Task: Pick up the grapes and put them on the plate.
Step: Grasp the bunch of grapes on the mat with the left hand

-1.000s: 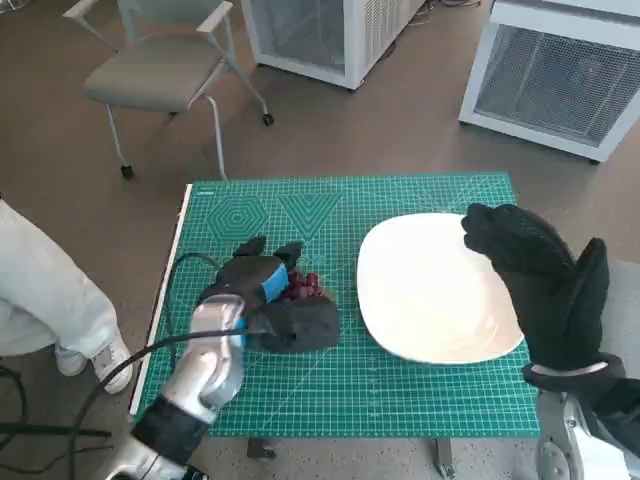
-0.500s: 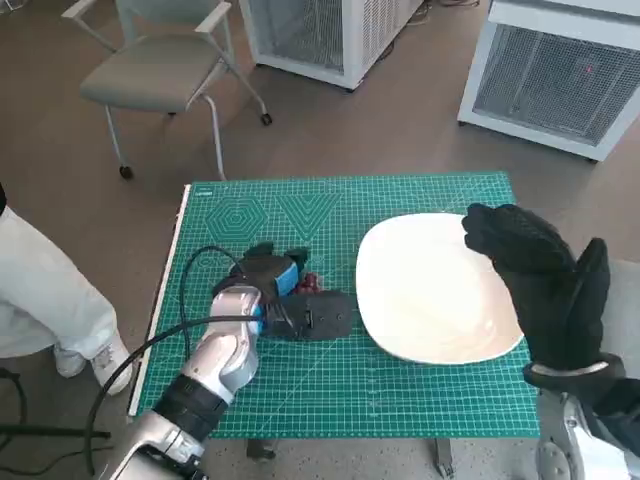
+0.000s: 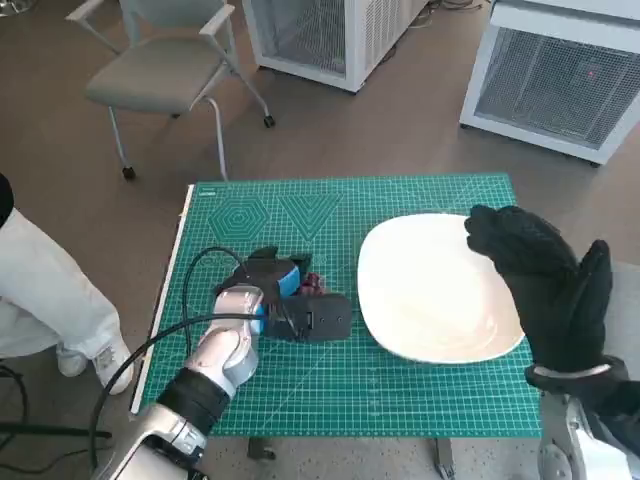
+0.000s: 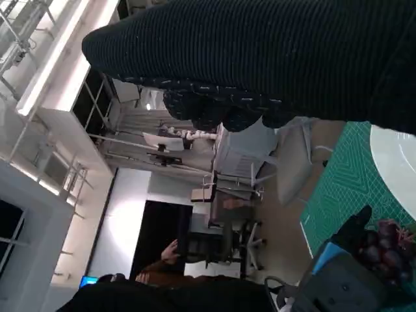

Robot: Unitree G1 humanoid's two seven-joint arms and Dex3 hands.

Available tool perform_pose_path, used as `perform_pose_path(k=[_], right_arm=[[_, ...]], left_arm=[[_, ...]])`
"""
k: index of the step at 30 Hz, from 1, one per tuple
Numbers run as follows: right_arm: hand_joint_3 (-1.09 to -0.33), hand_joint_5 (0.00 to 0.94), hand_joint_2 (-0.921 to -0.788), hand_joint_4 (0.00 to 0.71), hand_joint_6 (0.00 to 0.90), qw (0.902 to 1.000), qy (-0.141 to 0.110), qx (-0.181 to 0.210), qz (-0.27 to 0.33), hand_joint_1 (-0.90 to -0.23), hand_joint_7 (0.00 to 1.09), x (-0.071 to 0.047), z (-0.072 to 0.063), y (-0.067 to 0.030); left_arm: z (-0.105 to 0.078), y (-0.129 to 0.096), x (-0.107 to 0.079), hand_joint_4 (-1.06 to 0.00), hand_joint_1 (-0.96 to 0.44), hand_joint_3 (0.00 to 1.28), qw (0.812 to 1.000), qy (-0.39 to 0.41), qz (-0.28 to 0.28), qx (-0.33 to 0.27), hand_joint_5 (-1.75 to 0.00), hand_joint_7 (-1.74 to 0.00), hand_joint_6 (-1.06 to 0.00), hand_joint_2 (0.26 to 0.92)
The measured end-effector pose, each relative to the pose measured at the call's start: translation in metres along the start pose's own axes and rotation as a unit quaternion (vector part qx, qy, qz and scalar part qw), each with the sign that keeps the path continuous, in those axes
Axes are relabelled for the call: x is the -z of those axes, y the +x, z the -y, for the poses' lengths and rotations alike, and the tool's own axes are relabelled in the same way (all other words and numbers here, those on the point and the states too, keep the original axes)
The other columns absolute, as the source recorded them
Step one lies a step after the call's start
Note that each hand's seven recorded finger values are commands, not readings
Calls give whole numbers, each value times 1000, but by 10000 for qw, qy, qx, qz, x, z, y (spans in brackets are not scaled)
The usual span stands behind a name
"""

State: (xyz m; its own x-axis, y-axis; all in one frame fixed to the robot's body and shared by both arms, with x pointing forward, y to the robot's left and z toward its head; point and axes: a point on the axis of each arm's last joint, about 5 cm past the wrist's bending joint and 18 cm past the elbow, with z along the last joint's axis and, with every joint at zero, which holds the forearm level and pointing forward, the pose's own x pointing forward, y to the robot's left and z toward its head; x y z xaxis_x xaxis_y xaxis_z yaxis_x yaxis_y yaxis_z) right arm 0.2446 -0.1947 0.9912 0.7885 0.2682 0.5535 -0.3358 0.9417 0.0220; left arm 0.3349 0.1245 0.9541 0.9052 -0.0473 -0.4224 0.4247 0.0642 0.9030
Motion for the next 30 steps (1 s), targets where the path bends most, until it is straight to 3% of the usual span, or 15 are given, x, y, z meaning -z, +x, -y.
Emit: perform_pose_path(k=[12, 15, 17, 18, 22, 25, 28, 30], right_arm=[[-621, 924, -921, 353, 235, 10000, 1, 6, -9, -309, 1070, 3, 1, -3], [-622, 924, -921, 352, 235, 10000, 3, 6, -12, -308, 1070, 5, 1, -3], [-623, 924, -921, 352, 235, 10000, 4, 7, -13, -308, 1070, 5, 1, -3], [-623, 924, -921, 352, 235, 10000, 3, 7, -13, -308, 1070, 5, 1, -3], [-623, 924, -921, 352, 234, 10000, 3, 12, -14, -307, 1070, 5, 3, -5], [-623, 924, -921, 352, 234, 10000, 0, 19, -14, -308, 1070, 4, 5, -7], [-623, 924, -921, 352, 234, 10000, -5, 30, -15, -307, 1071, 2, 10, -9], [-624, 924, -921, 352, 234, 10000, -9, 37, -16, -305, 1071, 1, 14, -11]], left_arm=[[34, 48, -8, -40, -45, 19, 9998, -196, 91, -20, -6, -10, -249, 782], [27, 68, -16, -69, -27, 27, 9998, -184, 81, -44, -17, -16, -267, 800], [24, 81, -16, -152, 5, 43, 9998, -152, 76, -64, -55, -26, -293, 829], [24, 87, -15, -215, 48, 69, 9999, -130, 78, -77, -197, -36, -320, 848], [30, 107, -6, -384, 267, 281, 9998, -27, 106, -166, -1133, -110, -484, 874], [43, 116, 0, -390, 326, 469, 9995, 74, 131, -275, -1433, -190, -599, 820], [56, 119, 4, -383, 352, 608, 9990, 165, 152, -376, -1580, -274, -643, 769], [60, 119, 4, -396, 360, 633, 9989, 198, 172, -394, -1601, -309, -641, 754]])
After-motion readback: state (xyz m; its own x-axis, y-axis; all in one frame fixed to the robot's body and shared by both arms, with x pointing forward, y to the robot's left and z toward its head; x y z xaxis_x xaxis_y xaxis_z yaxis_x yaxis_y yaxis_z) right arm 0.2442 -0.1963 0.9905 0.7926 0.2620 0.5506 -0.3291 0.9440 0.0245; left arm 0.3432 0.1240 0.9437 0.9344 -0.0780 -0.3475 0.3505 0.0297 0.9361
